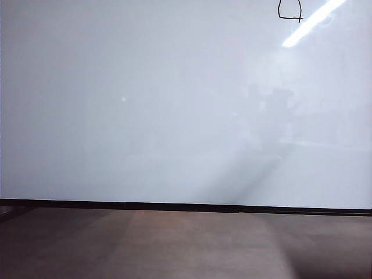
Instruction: Reach to the right to find the marker pen, pick it up, and write the number 0 on the whiteboard.
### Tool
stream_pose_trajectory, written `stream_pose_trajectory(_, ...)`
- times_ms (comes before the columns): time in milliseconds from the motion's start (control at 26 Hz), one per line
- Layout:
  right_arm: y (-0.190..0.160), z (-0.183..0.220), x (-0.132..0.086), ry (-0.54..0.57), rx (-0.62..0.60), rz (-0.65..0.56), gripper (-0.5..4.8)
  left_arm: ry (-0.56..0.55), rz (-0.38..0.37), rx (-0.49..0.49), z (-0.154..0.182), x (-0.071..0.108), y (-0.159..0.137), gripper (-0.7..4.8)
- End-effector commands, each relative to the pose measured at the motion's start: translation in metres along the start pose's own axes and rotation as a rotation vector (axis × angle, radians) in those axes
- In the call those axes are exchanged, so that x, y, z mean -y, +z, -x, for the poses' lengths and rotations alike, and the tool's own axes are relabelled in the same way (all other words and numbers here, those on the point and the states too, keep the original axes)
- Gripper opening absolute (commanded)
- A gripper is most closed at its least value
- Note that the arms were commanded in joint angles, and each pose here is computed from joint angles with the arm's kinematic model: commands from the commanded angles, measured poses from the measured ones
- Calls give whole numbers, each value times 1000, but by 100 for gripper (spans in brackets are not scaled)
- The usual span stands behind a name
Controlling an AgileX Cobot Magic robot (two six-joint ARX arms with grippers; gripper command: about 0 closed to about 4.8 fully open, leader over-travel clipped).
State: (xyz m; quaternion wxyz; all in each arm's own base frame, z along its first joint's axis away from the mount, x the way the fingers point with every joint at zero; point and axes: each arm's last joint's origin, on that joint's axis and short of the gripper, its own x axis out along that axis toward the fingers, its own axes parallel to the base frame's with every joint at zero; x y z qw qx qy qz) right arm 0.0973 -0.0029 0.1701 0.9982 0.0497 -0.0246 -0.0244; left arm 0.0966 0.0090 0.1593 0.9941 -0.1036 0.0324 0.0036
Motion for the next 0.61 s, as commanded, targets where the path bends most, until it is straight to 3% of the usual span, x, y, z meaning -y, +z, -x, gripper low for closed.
stream_pose_trajectory(38,-2,0,-4,66,-8,2,-2,-2,-4,1,0,0,0,-2)
stream_pose_trajectory(192,-4,0,-3,14,-27,4,-2,-4,-4,0,0,0,0,-2)
stream_pose_trajectory(615,-7,0,-2,7,-60,7,-2,-4,-4,0,0,0,0,-2)
